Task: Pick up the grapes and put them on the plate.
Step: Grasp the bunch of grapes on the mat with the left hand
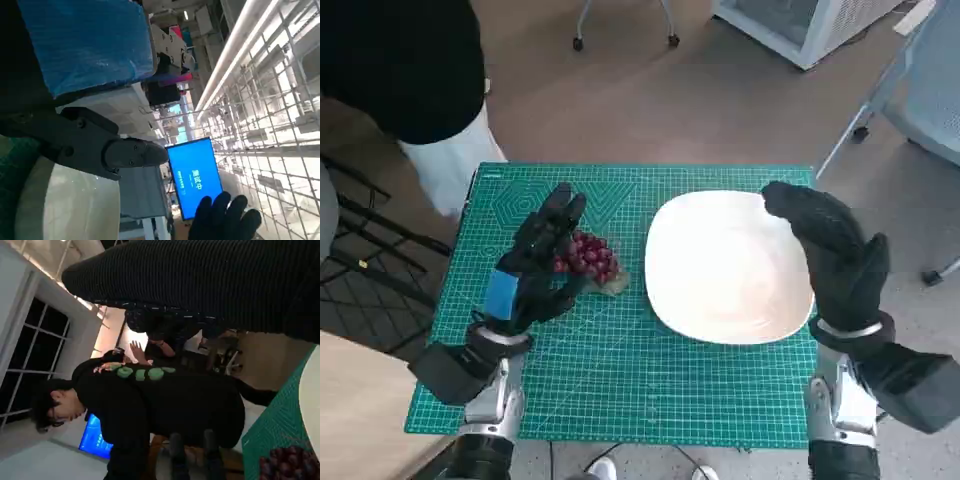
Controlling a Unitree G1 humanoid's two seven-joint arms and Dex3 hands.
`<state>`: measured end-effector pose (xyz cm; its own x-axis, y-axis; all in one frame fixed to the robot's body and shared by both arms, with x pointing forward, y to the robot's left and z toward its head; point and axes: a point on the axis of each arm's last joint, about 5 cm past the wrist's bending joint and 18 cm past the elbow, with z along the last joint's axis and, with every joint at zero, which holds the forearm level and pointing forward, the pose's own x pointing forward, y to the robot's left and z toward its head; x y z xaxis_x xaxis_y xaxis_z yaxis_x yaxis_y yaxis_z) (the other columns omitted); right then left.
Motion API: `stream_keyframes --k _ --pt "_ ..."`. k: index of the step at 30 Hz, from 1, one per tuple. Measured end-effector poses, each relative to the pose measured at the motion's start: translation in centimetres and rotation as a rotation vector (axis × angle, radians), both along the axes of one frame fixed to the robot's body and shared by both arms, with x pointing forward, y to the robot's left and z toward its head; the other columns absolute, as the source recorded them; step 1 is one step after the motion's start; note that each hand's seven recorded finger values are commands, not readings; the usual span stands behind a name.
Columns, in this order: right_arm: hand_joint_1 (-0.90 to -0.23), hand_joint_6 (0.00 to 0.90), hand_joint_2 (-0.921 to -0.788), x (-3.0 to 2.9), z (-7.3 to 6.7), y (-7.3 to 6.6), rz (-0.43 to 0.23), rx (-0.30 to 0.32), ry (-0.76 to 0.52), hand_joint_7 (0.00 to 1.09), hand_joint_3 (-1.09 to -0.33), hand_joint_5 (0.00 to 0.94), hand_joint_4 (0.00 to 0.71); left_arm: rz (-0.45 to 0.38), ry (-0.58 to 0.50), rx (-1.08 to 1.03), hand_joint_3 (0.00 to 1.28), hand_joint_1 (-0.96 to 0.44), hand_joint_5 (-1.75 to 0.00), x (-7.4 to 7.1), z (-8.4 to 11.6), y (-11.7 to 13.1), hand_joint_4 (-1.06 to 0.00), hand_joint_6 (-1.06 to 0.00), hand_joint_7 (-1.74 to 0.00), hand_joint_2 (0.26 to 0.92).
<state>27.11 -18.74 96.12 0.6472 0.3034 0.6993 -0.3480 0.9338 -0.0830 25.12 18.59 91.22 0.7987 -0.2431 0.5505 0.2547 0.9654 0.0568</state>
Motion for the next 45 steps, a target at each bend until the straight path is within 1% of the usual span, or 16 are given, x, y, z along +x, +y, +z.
stream_keyframes --k 17,30,42,45 --pt "-0.528 0.01 -0.921 0.0 -0.01 0.18 0.005 -0.002 -0.004 0.49 -0.619 0.0 0.255 -0.015 0.014 -0.022 0.32 -0.29 -0.01 0.04 -0.01 0.12 -0.3 -0.35 -0.01 0.921" --pt "-0.521 0.002 -0.921 0.02 -0.08 0.43 0.012 0.004 0.001 0.5 -0.627 0.0 0.251 -0.03 0.005 -0.04 0.32 -0.29 -0.01 -0.12 0.17 0.23 -0.31 -0.36 -0.01 0.921" --pt "-0.52 -0.001 -0.921 0.03 0.02 0.48 0.017 0.005 0.002 0.5 -0.63 0.0 0.25 -0.039 0.011 -0.041 0.32 -0.29 -0.01 -0.16 0.09 0.28 -0.31 -0.36 -0.01 0.921" --pt "-0.518 -0.001 -0.921 0.03 0.05 0.52 0.019 0.005 0.002 0.5 -0.63 0.0 0.249 -0.04 0.013 -0.039 0.27 -0.3 0.0 -0.15 0.13 0.33 -0.28 -0.34 -0.01 0.921"
